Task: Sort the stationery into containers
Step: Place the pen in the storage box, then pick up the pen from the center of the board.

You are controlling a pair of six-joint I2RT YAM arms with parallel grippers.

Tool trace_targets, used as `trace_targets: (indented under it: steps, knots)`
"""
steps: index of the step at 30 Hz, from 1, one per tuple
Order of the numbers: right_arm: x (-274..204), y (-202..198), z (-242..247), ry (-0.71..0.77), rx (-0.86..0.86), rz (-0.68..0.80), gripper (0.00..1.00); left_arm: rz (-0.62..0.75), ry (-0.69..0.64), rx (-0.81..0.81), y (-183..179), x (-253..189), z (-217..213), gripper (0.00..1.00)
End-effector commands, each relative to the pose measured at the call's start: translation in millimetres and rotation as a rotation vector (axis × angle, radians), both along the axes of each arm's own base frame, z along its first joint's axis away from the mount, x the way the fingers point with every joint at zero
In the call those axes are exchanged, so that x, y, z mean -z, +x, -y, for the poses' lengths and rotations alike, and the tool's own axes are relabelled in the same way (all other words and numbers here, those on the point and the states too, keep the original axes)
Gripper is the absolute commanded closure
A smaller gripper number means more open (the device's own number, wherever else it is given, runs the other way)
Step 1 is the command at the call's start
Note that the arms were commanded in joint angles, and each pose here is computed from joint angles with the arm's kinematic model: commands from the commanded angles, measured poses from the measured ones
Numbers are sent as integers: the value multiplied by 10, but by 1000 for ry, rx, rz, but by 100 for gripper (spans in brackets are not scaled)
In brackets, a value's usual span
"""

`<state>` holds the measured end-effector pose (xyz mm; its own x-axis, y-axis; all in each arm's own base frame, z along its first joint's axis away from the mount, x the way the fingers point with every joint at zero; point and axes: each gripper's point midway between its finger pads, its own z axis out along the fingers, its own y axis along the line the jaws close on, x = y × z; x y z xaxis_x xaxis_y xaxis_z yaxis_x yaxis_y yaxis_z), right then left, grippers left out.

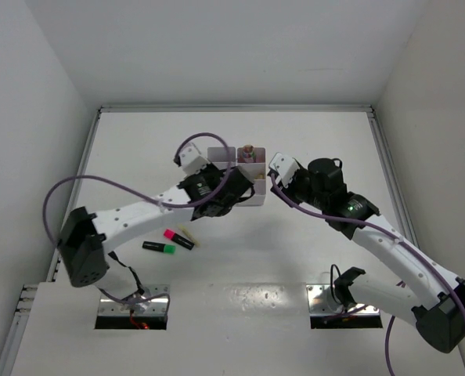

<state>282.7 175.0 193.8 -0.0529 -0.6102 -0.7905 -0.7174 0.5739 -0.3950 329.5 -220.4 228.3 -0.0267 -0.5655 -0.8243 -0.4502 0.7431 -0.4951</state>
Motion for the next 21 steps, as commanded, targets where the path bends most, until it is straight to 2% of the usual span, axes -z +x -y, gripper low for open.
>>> trace_targets:
  steps: [1,3,7,8,9,13,21]
  knots:
    - [-110,43,-4,24,9,40,48,-136,-87,25,-258,302,-289,88]
    - [-110,34,-18,28,1,38,53,-183,-167,4,-356,452,-459,88]
    - [-111,29,-29,25,-11,41,54,-308,-270,22,-731,805,-709,57]
    - [-111,28,-29,25,-11,41,54,-309,-302,28,-769,781,-741,48]
    - [-111,28,-29,25,-11,41,54,-339,-294,37,-795,846,-755,45]
    - [-111,28,-29,25,-11,41,54,-456,-221,63,-902,1062,-808,45]
    - [-98,12,-19,25,-11,41,54,-637,-205,38,-886,1734,-1012,47]
